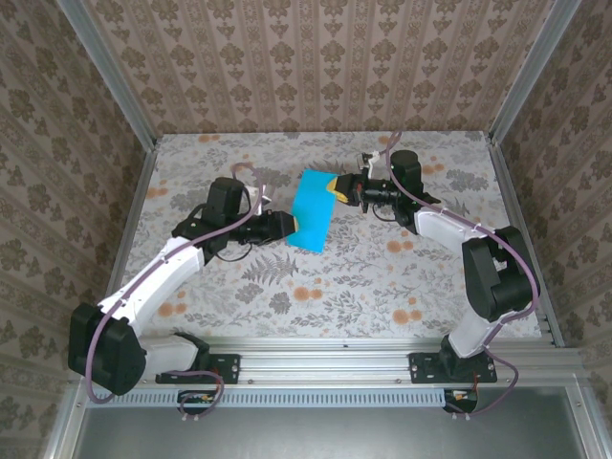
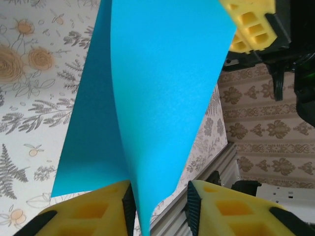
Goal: Fold a paper plane with a square sheet of paper (pick it up from the middle)
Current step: Pick up the square sheet of paper from the center of the table, then place a square sheet of paper at the center of the table, then fold the triangle a second time at the center of the table.
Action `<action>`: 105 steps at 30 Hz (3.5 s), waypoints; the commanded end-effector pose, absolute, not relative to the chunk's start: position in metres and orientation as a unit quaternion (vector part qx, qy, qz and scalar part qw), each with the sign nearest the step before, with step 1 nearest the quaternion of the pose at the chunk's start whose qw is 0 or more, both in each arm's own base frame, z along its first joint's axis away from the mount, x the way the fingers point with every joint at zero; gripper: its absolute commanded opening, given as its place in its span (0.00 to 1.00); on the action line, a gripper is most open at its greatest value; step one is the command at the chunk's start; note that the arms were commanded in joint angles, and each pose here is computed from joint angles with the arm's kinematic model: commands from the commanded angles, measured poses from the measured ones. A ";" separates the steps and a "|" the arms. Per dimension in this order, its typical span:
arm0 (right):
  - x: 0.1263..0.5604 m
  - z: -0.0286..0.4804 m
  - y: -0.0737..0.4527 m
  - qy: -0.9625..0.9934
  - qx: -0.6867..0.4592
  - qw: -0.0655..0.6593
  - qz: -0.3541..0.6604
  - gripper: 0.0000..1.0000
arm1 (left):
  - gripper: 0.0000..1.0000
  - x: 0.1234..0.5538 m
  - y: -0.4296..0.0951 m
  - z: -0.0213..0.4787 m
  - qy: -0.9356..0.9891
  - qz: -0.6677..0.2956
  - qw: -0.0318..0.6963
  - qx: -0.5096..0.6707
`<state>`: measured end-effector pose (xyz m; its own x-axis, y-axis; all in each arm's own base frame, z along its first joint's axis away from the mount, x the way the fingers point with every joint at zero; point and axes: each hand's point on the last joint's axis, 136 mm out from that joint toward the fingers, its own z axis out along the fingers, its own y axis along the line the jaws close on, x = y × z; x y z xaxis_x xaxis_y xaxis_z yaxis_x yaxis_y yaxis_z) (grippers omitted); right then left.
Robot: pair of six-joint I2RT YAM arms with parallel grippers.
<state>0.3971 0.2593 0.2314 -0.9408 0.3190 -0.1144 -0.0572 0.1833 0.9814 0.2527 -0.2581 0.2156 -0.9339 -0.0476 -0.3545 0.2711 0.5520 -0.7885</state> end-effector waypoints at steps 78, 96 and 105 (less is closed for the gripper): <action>0.372 0.049 0.193 0.929 0.042 0.104 0.353 0.25 | 0.03 0.251 -0.337 0.057 0.932 -0.362 0.016 0.000; 0.365 0.008 0.186 0.957 0.016 0.066 0.282 0.13 | 0.04 0.261 -0.359 0.061 0.930 -0.368 0.006 0.023; 0.365 0.008 0.187 0.956 0.012 0.068 0.284 0.12 | 0.05 0.262 -0.376 0.059 0.927 -0.373 -0.008 0.039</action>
